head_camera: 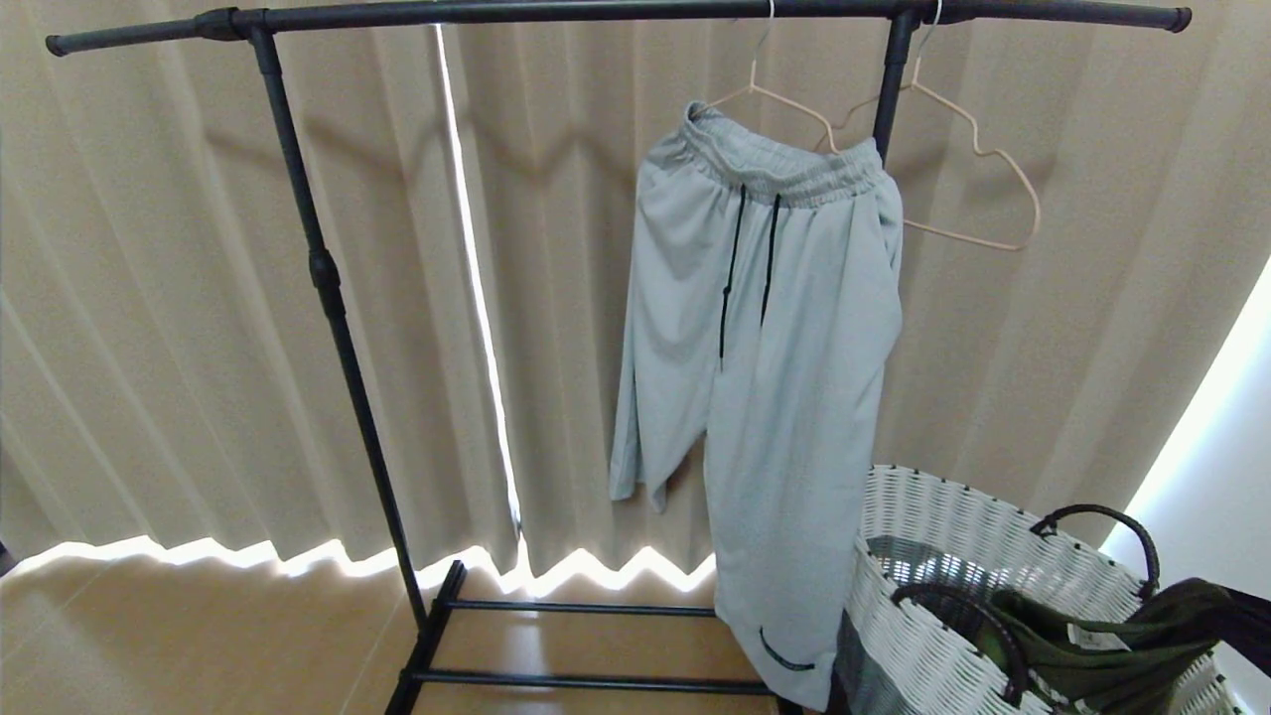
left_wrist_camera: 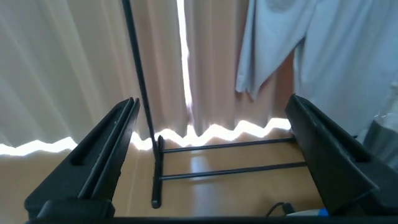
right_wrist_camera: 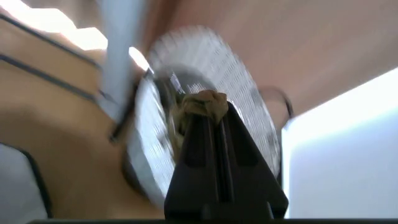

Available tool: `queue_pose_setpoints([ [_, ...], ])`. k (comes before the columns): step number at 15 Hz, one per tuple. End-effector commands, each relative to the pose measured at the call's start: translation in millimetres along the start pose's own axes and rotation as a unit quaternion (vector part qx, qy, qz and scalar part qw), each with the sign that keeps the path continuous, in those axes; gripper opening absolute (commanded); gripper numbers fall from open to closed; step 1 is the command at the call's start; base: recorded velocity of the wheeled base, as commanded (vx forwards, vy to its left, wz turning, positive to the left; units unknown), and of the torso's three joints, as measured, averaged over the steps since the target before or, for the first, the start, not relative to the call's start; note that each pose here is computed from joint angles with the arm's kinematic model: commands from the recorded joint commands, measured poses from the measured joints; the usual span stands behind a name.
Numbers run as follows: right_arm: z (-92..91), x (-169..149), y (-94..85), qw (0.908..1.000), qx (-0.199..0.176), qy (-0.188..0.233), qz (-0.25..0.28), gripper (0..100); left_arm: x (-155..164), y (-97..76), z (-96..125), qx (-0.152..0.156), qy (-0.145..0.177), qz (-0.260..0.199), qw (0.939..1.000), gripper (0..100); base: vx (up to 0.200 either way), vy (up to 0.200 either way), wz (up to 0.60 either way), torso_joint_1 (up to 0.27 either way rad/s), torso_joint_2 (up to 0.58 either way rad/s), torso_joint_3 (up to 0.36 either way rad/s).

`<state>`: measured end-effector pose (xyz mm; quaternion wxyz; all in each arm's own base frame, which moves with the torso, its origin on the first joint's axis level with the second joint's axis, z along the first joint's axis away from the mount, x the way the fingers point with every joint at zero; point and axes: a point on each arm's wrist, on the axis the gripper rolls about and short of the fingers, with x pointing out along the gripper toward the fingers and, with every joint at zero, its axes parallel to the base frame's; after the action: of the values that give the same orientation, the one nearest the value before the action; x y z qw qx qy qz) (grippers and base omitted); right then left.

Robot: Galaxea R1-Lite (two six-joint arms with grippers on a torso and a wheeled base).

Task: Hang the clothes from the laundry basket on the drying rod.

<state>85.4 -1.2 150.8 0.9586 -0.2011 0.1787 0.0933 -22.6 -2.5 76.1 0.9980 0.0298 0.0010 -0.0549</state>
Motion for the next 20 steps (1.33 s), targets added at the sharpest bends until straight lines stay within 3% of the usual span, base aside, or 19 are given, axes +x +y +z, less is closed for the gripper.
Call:
queue_pose_setpoints([
  [1,21.3,9.0,-8.5,0.9992,-0.004,-0.025,0.032,0,0.2,0.0,-0.1,0.005,0.002,0.000,1.0000,100,0.000,0.000,0.00,0.000,0.00,0.000],
  [2,42.1,14.4,-13.2,0.9968,-0.012,-0.054,0.058,0,0.1,-0.8,-0.1,0.025,0.000,-0.018,0.9995,100,0.000,0.000,0.00,0.000,0.00,0.000],
  [4,76.0,22.3,-11.2,0.9896,-0.018,-0.093,0.108,0,-1.7,-4.4,6.5,0.033,-0.025,-0.102,0.9939,100,0.000,0.000,0.00,0.000,0.00,0.000],
  [7,113.1,30.7,1.1,0.9758,-0.010,-0.133,0.173,0,-12.1,-6.1,47.7,0.048,-0.080,-0.180,0.9793,100,0.000,0.000,0.00,0.000,0.00,0.000],
  [8,130.2,38.7,9.2,0.9683,-0.020,-0.145,0.202,0,-5.8,-4.9,74.0,0.046,-0.069,-0.210,0.9742,100,0.000,0.000,0.00,0.000,0.00,0.000],
  [10,144.3,45.3,19.9,0.9597,-0.030,-0.155,0.232,0,8.6,-3.3,102.5,0.039,-0.048,-0.254,0.9652,100,0.000,0.000,0.00,0.000,0.00,0.000],
  [11,153.7,44.9,29.2,0.9510,-0.037,-0.168,0.257,0,23.8,-1.7,118.9,0.033,-0.033,-0.282,0.9582,100,0.000,0.000,0.00,0.000,0.00,0.000],
  [12,158.4,45.9,36.3,0.9458,-0.037,-0.171,0.274,0,37.6,-0.9,126.8,0.027,-0.021,-0.307,0.9512,100,0.000,0.000,0.00,0.000,0.00,0.000],
  [13,158.9,46.2,37.6,0.9450,-0.036,-0.170,0.277,0,41.0,-0.8,128.1,0.025,-0.018,-0.314,0.9490,100,0.000,0.000,0.00,0.000,0.00,0.000],
  [15,162.3,52.7,53.7,0.9362,-0.040,-0.162,0.310,0,83.1,-7.3,138.7,0.009,0.020,-0.392,0.9197,100,0.000,0.000,0.00,0.000,0.00,0.000],
  [16,163.9,53.9,56.5,0.9341,-0.041,-0.163,0.315,0,93.1,-10.0,138.8,0.005,0.034,-0.404,0.9141,100,0.000,0.000,0.00,0.000,0.00,0.000],
  [18,171.5,54.2,63.8,0.9276,-0.047,-0.171,0.329,0,124.7,-26.2,137.2,-0.005,0.083,-0.455,0.8865,100,0.000,0.000,0.00,0.000,0.00,0.000],
  [19,172.9,54.4,66.4,0.9254,-0.048,-0.173,0.334,0,132.1,-30.9,136.5,-0.007,0.094,-0.465,0.8805,100,0.000,0.000,0.00,0.000,0.00,0.000],
  [20,176.9,53.7,72.4,0.9201,-0.052,-0.179,0.345,0,147.2,-41.4,134.2,-0.007,0.110,-0.480,0.8705,100,0.000,0.000,0.00,0.000,0.00,0.000],
])
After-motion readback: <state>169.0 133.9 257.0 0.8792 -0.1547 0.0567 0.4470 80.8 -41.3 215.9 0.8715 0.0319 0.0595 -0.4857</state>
